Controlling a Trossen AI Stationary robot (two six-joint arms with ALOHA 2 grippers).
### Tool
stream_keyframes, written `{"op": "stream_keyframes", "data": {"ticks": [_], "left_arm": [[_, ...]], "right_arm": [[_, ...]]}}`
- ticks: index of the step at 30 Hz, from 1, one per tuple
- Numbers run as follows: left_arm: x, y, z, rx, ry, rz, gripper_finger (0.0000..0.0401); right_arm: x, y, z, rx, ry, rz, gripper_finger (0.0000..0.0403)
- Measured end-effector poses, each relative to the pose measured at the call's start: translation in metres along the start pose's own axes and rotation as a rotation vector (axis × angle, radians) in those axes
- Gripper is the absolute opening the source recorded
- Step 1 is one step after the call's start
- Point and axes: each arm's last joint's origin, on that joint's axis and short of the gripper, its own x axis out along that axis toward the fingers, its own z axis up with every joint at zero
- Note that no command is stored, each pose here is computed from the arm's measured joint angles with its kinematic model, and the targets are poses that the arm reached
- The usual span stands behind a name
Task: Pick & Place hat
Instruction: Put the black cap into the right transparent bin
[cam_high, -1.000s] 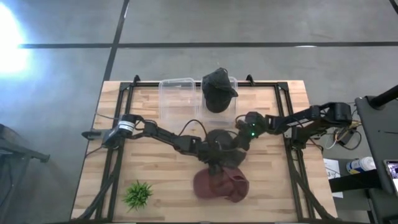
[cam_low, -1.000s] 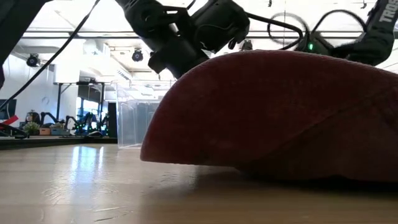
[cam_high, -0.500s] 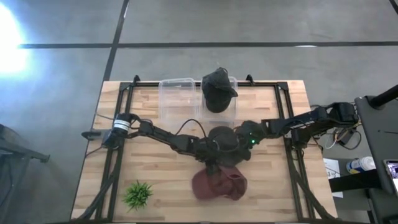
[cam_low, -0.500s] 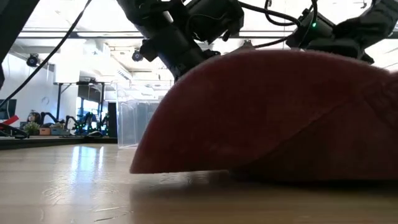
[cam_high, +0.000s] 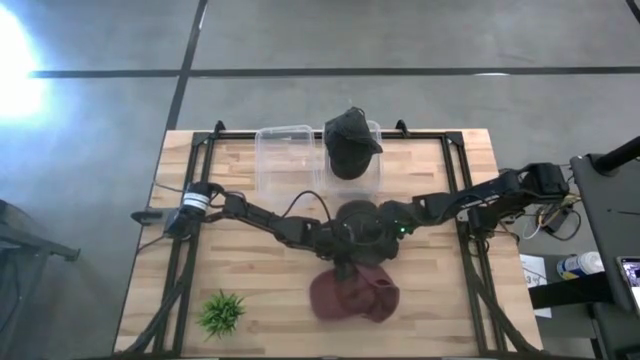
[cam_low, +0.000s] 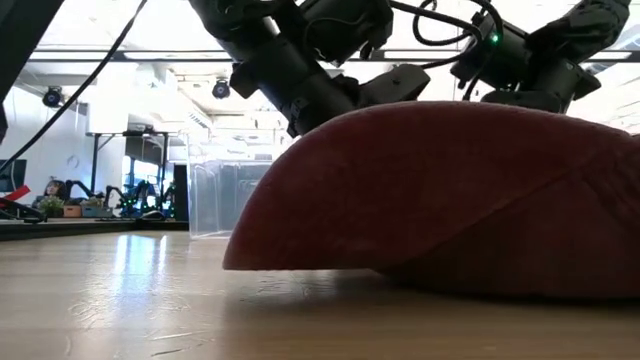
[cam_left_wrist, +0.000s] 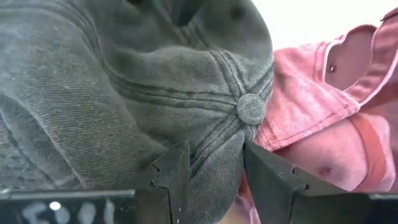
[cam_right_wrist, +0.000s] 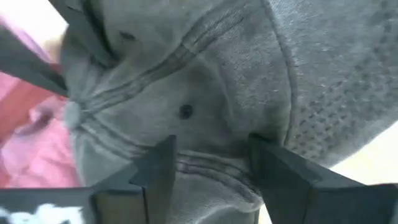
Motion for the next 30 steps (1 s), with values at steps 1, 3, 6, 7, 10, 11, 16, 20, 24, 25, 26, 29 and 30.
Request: {"op": "stream_keyframes", "data": {"ticks": [1, 3, 6, 7, 10, 11, 16, 20, 24, 25, 26, 29, 30], "left_arm": [[0.0, -0.001, 0.001, -0.009, -0.009, -0.004, 0.0145], [0.0, -0.003, 0.001, -0.018, -0.024, -0.012, 0.0145], [-0.001, -0.009, 0.0, -0.015, -0.024, -0.019, 0.0145], [-0.001, -0.011, 0.0, -0.011, -0.025, -0.023, 0.0145], [-0.005, -0.023, -0.002, 0.006, -0.013, -0.034, 0.0145], [-0.008, -0.027, -0.002, 0.011, -0.011, -0.037, 0.0145], [-0.037, -0.042, 0.0, 0.045, -0.02, 0.057, 0.0145], [-0.072, -0.051, 0.011, 0.064, -0.104, 0.152, 0.0145], [-0.105, -0.054, 0.021, 0.039, -0.187, 0.209, 0.0145], [-0.112, -0.055, 0.023, 0.031, -0.206, 0.223, 0.0145], [-0.117, -0.054, 0.024, 0.025, -0.217, 0.238, 0.0145], [-0.118, -0.053, 0.023, 0.022, -0.207, 0.252, 0.0145], [-0.112, -0.051, 0.019, 0.018, -0.188, 0.253, 0.0145]], "right_arm": [[0.002, 0.0, -0.001, -0.004, 0.007, -0.007, 0.0187], [0.004, 0.001, -0.003, -0.011, 0.015, -0.021, 0.0154], [0.005, 0.003, -0.004, -0.017, 0.018, -0.028, 0.0086], [0.005, 0.003, -0.004, -0.019, 0.02, -0.027, 0.0061], [0.002, 0.005, -0.005, -0.029, 0.026, -0.014, 0.0018], [0.001, 0.006, -0.005, -0.03, 0.031, 0.001, 0.0015], [-0.015, 0.018, -0.006, -0.069, 0.018, 0.109, 0.0008], [-0.042, 0.03, 0.001, -0.088, -0.073, 0.194, 0.0008], [-0.078, 0.04, 0.01, -0.097, -0.172, 0.218, 0.0008], [-0.086, 0.04, 0.01, -0.097, -0.178, 0.194, 0.0008], [-0.091, 0.04, 0.01, -0.095, -0.169, 0.164, 0.0008], [-0.092, 0.035, 0.004, -0.104, -0.07, 0.09, 0.0011], [-0.089, 0.033, 0.001, -0.097, -0.025, 0.077, 0.0015]]}}
